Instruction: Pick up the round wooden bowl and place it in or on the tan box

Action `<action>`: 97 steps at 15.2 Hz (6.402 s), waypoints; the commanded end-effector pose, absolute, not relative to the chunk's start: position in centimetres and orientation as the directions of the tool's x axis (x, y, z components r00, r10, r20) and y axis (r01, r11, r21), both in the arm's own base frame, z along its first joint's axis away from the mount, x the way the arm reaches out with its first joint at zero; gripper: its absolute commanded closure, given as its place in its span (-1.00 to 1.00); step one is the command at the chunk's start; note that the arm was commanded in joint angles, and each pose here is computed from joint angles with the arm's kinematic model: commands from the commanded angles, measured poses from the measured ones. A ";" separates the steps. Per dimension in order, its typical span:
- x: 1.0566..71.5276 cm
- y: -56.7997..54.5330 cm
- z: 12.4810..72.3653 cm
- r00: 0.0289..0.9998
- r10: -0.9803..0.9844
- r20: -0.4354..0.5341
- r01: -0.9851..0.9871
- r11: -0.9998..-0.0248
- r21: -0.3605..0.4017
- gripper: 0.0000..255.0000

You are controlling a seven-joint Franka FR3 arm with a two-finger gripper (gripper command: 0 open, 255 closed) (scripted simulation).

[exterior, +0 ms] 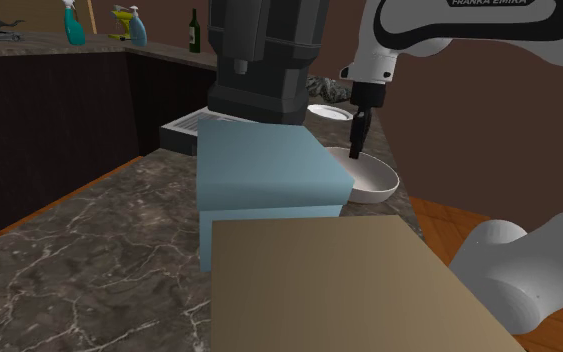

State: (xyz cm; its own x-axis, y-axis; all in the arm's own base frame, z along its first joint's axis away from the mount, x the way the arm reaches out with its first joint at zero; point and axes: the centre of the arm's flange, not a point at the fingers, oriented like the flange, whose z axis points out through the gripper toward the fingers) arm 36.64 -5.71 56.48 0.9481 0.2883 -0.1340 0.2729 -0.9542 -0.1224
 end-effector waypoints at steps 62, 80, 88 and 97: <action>30.6 7.4 79.9 0.948 0.288 -0.134 0.273 -0.954 -0.122 1.00; 20.6 28.9 81.9 0.948 0.288 -0.134 0.273 -0.954 -0.122 1.00; 19.7 31.0 79.0 0.948 0.288 -0.134 0.273 -0.954 -0.122 1.00; 19.7 31.0 74.2 0.948 0.288 -0.134 0.273 -0.954 -0.122 1.00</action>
State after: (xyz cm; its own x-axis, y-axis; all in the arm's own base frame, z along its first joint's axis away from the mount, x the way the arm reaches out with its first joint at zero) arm 19.62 31.01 74.79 0.9480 0.2884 -0.1347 0.2730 -0.9543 -0.1219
